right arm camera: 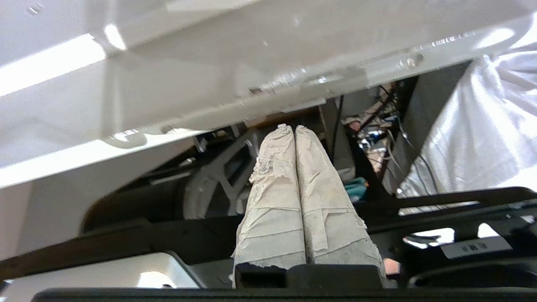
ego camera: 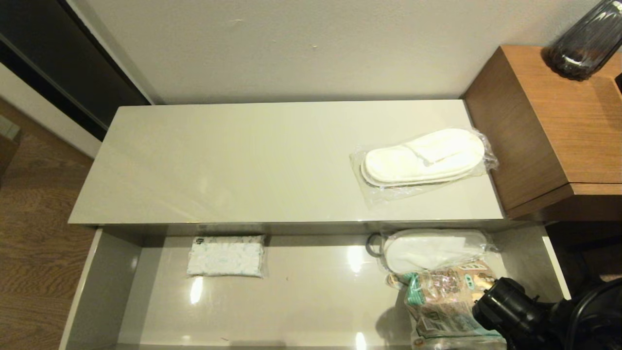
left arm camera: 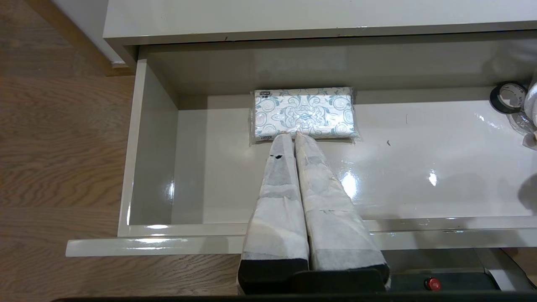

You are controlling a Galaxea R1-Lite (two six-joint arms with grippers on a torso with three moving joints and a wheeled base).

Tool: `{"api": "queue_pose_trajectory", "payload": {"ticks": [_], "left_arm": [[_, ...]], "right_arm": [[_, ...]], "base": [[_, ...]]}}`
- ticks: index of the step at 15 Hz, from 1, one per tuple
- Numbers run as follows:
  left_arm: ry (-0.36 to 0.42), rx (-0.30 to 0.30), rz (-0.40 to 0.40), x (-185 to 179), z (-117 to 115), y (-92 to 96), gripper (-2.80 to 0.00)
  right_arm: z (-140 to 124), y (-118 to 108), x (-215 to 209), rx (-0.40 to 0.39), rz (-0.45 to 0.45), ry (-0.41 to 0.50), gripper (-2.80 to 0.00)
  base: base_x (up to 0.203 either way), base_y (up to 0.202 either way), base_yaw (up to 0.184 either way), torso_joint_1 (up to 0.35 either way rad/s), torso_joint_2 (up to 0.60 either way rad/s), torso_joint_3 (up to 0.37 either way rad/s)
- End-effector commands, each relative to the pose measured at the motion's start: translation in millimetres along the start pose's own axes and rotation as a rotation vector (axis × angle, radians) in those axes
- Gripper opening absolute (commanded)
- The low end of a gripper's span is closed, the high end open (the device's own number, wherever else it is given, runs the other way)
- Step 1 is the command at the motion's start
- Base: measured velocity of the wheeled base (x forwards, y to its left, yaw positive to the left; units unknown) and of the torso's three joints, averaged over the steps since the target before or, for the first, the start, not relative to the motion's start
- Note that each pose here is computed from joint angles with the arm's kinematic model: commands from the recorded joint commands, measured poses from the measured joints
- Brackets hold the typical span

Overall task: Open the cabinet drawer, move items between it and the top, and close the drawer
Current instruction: Close the drawer

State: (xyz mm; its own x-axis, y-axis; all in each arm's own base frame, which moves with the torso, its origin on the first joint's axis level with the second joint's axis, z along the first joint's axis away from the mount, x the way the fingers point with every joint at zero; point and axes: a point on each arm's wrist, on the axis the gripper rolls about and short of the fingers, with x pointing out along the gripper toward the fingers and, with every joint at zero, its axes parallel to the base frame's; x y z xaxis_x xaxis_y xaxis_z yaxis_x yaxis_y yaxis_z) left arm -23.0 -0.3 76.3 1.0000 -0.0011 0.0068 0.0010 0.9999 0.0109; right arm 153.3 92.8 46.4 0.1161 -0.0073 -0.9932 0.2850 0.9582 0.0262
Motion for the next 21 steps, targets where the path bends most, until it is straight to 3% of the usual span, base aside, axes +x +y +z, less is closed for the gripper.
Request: {"api": "queue_pose_trajectory", "payload": {"ticks": [1, 6, 10, 16, 21], "left_arm": [[0.001, 0.0, 0.001, 0.1, 0.1, 0.0, -2.8], [0.001, 0.0, 0.001, 0.1, 0.1, 0.0, -2.8], [0.001, 0.0, 0.001, 0.1, 0.1, 0.0, -2.8], [0.001, 0.0, 0.001, 0.1, 0.1, 0.0, -2.8], [0.001, 0.0, 0.001, 0.1, 0.1, 0.0, -2.8]], "right_arm": [[-8.2, -0.6, 1.6, -0.033, -0.019, 0.022, -2.8], [-16.7, 4.4, 9.5, -0.077, -0.058, 0.057, -2.8], [-16.5, 7.2, 23.2, -0.055, -0.107, 0.085, -2.8], [-12.3, 12.8, 24.5, 0.008, -0.088, 0.063, -2.8], [1.3, 25.0, 21.7, 0.139, -0.064, -0.121, -2.8]], "base": [[0.0, 0.0, 0.0, 0.0, 0.0, 0.0], [0.0, 0.0, 0.0, 0.0, 0.0, 0.0], [0.0, 0.0, 0.0, 0.0, 0.0, 0.0], [0.0, 0.0, 0.0, 0.0, 0.0, 0.0], [0.0, 0.0, 0.0, 0.0, 0.0, 0.0]]}}
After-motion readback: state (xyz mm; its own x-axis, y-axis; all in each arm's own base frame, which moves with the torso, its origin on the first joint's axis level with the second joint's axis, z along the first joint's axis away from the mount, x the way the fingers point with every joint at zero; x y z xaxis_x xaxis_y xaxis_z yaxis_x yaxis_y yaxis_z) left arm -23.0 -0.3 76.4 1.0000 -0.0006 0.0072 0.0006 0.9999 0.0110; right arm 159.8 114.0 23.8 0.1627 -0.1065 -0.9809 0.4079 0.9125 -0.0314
